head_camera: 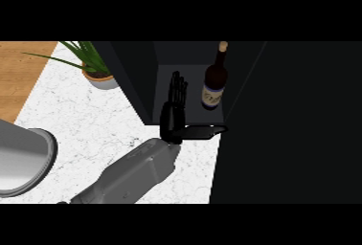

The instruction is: Pick up the wine, place it into the cabinet and close the cabinet

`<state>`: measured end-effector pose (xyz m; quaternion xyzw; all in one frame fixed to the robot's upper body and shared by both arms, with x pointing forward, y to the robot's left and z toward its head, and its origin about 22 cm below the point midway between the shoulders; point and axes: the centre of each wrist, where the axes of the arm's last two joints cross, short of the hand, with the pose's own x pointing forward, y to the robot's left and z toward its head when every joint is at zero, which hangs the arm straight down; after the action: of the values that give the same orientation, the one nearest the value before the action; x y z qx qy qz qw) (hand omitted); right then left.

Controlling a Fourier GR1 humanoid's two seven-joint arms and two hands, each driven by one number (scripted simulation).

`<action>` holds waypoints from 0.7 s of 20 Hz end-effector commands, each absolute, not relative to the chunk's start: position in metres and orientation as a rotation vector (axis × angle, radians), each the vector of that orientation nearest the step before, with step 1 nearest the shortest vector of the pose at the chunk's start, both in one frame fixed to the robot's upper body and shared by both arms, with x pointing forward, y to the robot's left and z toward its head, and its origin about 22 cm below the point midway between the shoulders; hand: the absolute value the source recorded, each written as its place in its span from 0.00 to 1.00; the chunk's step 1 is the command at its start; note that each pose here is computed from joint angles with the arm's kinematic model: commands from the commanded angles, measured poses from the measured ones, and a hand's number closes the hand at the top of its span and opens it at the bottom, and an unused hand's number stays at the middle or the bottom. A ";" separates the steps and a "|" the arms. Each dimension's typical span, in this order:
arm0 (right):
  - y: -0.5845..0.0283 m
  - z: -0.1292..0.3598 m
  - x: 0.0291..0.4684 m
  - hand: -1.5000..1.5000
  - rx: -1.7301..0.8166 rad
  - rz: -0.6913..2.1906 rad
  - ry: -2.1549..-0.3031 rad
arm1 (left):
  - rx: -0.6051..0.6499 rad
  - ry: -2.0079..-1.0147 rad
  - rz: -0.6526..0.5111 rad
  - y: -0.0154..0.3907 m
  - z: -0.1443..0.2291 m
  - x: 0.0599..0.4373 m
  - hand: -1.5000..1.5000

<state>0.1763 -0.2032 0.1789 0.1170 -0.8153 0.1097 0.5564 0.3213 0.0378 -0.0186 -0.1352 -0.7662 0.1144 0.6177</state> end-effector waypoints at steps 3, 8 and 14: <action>-0.218 0.185 0.180 0.00 0.282 0.254 -1.918 | -0.356 -1.786 0.238 0.052 -0.026 0.298 0.00; -0.207 0.183 0.187 0.00 0.254 0.256 -1.916 | -0.442 -1.799 0.150 0.083 -0.008 0.288 0.00; -0.216 0.192 0.176 0.00 0.211 0.245 -1.943 | -0.479 -1.824 0.110 0.102 0.014 0.253 0.00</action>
<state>0.1729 -0.2105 0.1855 0.0962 -0.8201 0.1074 0.5537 0.2728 0.0877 -0.0046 -0.1906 -0.7806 0.0588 0.5923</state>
